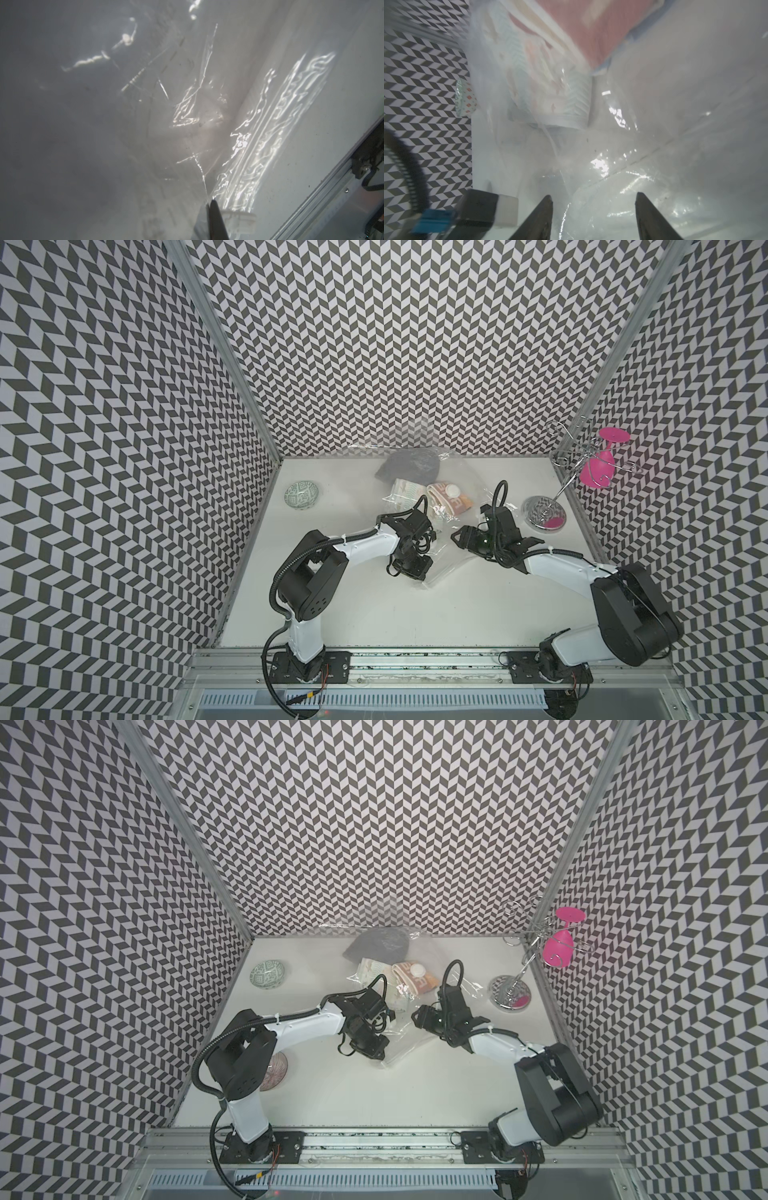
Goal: Place the folded towel into the vacuum bag
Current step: Adjust the vacuum bag at the center of the board.
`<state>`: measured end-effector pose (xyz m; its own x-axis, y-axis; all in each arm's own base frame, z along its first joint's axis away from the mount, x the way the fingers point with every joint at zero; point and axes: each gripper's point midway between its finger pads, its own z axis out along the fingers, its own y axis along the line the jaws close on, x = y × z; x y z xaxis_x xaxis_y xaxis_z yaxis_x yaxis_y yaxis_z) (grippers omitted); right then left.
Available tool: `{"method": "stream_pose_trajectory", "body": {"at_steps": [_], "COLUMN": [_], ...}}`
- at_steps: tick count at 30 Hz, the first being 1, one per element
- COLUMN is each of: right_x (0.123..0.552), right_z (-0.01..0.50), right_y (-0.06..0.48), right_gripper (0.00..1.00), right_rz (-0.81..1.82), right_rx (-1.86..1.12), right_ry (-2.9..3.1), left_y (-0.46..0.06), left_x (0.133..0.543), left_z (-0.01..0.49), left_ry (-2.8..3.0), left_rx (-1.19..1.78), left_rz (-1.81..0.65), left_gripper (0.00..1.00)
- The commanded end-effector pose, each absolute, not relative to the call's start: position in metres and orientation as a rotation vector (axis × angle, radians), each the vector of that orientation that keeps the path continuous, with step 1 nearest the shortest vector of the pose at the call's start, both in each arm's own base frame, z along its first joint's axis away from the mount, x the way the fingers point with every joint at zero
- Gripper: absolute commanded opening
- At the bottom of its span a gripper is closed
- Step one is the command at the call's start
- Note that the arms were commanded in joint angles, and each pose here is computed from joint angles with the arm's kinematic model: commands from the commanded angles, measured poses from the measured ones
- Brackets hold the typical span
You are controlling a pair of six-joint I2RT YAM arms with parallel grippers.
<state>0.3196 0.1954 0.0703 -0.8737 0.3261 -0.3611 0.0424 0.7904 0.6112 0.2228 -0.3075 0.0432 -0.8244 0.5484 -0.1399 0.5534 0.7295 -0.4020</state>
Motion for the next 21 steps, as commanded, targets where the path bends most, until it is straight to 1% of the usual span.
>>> {"method": "stream_pose_trajectory", "body": {"at_steps": [1, 5, 8, 13, 15, 17, 21], "right_x": [0.299, 0.278, 0.273, 0.287, 0.286, 0.277, 0.241], "right_z": [0.043, 0.020, 0.018, 0.053, 0.065, 0.074, 0.074], "right_y": [0.186, 0.153, 0.142, 0.166, 0.175, 0.184, 0.202], "right_gripper": [0.62, 0.63, 0.63, 0.63, 0.63, 0.62, 0.60], "right_rz": [0.807, 0.605, 0.550, 0.725, 0.773, 0.819, 0.957], "right_rx": [0.348, 0.493, 0.564, 0.402, 0.307, 0.210, 0.006], "right_ry": [2.607, 2.667, 2.656, 2.563, 2.549, 2.546, 2.592], "left_y": [-0.311, -0.309, -0.305, -0.306, -0.307, -0.310, -0.316], "left_x": [0.221, 0.217, 0.212, 0.214, 0.217, 0.218, 0.213], "left_z": [0.044, 0.044, 0.041, 0.035, 0.032, 0.032, 0.034], "left_ry": [2.892, 2.887, 2.900, 2.896, 2.889, 2.875, 2.855], "left_rx": [0.974, 0.979, 0.982, 0.973, 0.966, 0.975, 1.000], "left_rz": [-0.687, -0.689, -0.693, -0.685, -0.664, -0.683, -0.758], "left_gripper": [0.00, 0.00, 0.00, 0.00, 0.00, 0.00, 0.00]}}
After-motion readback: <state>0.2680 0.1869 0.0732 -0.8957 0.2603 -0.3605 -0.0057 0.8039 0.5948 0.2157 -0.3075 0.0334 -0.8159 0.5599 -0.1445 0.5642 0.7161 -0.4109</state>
